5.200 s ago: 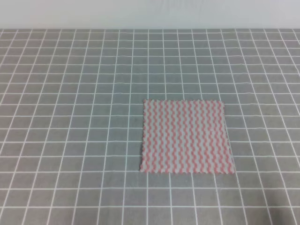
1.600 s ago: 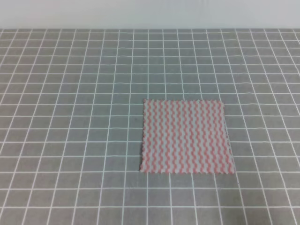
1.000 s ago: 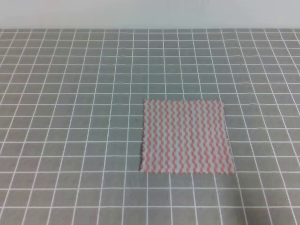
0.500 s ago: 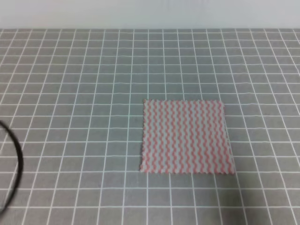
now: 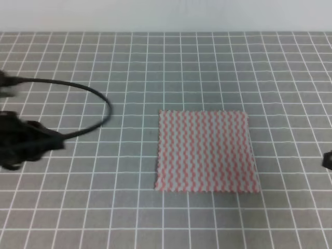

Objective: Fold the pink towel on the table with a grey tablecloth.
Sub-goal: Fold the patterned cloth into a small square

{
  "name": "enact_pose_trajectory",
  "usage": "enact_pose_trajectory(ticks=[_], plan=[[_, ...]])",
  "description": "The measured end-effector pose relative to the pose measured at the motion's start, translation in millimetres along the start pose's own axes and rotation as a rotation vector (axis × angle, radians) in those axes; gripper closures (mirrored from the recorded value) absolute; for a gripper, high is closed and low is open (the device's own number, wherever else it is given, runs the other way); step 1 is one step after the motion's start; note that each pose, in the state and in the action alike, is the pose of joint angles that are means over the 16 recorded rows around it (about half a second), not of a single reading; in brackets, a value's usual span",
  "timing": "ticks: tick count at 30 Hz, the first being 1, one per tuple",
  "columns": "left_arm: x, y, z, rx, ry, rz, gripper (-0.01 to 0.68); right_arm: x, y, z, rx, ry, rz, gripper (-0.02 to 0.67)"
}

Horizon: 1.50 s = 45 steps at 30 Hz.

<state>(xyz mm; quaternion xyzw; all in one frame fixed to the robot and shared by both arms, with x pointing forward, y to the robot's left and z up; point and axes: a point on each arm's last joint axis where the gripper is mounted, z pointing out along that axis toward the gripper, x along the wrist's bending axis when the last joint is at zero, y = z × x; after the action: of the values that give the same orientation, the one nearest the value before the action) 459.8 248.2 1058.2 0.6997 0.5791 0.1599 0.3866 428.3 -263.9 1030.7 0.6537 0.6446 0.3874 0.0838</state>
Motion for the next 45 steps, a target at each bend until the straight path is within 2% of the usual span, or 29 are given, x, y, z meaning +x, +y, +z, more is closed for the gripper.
enact_pose_trajectory(ticks=[7,13,17,21,27,33,45], plan=[[-36.8,12.3,52.6,0.211,-0.116,0.191,0.674,13.6,28.0,40.7,0.211,-0.027,-0.104,0.666],[-66.3,16.0,83.4,0.292,-0.143,0.317,0.675,33.6,37.1,75.5,0.348,-0.1,-0.218,0.663],[-78.2,17.0,94.9,0.321,-0.14,0.365,0.674,43.5,37.5,94.1,0.406,-0.152,-0.262,0.643],[-83.9,17.0,101.9,0.34,-0.128,0.396,0.675,48.4,34.9,109.1,0.447,-0.169,-0.275,0.575],[-86.7,16.0,105.6,0.353,-0.121,0.415,0.675,49.2,30.5,124.5,0.478,-0.156,-0.232,0.458],[-86.6,15.5,106.7,0.355,-0.12,0.414,0.675,47.6,27.1,135.3,0.487,-0.147,-0.196,0.376],[-86.5,15.6,108.8,0.349,-0.118,0.413,0.675,43.7,22.1,148.0,0.505,-0.149,-0.169,0.384]])
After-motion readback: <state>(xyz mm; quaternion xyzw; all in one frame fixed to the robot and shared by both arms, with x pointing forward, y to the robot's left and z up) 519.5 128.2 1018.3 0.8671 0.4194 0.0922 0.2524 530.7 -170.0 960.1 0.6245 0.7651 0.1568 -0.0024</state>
